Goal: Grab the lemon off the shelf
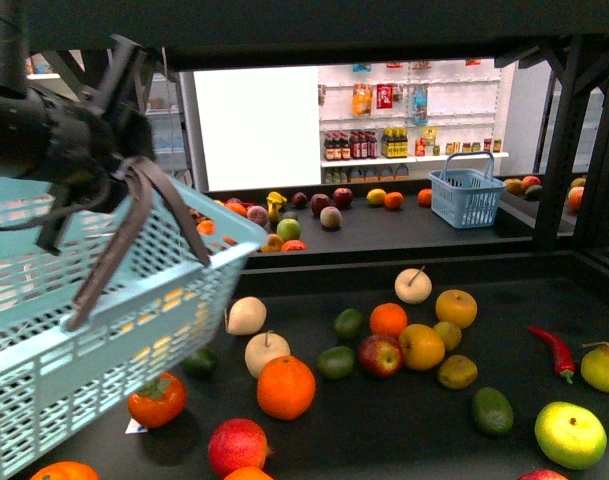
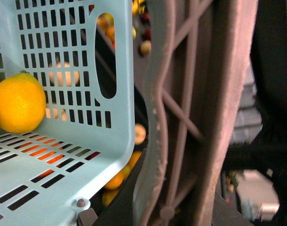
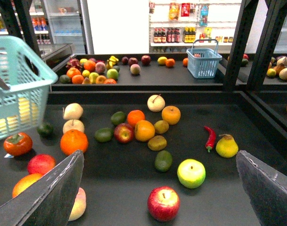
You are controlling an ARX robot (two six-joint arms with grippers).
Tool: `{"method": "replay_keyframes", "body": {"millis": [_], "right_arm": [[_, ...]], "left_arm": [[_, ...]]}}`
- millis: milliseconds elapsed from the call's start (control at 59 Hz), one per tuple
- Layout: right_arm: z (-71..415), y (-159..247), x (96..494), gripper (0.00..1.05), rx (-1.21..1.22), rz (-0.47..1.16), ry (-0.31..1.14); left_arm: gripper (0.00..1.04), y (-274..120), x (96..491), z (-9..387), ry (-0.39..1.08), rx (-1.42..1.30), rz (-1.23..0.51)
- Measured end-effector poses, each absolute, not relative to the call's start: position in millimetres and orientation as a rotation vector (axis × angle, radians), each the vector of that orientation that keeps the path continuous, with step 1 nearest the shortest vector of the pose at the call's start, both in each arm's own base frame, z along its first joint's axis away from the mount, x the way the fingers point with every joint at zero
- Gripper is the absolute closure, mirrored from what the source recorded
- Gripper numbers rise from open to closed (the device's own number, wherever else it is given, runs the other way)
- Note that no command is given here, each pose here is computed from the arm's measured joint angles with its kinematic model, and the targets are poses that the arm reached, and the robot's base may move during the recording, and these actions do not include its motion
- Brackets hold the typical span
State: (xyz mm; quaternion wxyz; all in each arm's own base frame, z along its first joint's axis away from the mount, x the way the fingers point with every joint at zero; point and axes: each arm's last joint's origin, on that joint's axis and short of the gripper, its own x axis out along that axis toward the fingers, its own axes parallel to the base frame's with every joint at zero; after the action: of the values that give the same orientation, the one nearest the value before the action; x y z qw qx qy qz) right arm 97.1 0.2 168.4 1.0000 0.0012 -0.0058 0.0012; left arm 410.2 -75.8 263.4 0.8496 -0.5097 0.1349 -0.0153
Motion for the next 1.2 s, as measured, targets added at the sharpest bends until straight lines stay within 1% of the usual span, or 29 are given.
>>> {"method": "replay_keyframes", "body": {"millis": [136,373,509,644,831,1018,1204], "right_arm": [[168,0,97,0.07,0.002,0.002,-0.012],[168,0,97,0.07,0.002,0.002,-0.012],[168,0,97,0.07,0.002,0.002,-0.012],[168,0,97,0.07,0.003,0.002,-0.012],[168,0,97,0.07,0.002,0.002,-0.012],[168,0,97,0.07,0.002,0.002,-0.012],[168,0,97,0.07,0.002,0.002,-0.012]], "left_arm": [[0.91,-36,407,274,0.123,-1.203,0.087],[0.91,22,405,274,-0.080,-1.413,0.231],[0.91,67,400,274,-0.182,-1.472,0.311],[0.91,89,400,274,-0.170,-1.471,0.344],[0.91,113,406,275,-0.099,-1.455,0.357],[0.91,135,412,281,-0.102,-1.449,0.356],[0.91,158,407,280,-0.117,-1.425,0.392]]}}
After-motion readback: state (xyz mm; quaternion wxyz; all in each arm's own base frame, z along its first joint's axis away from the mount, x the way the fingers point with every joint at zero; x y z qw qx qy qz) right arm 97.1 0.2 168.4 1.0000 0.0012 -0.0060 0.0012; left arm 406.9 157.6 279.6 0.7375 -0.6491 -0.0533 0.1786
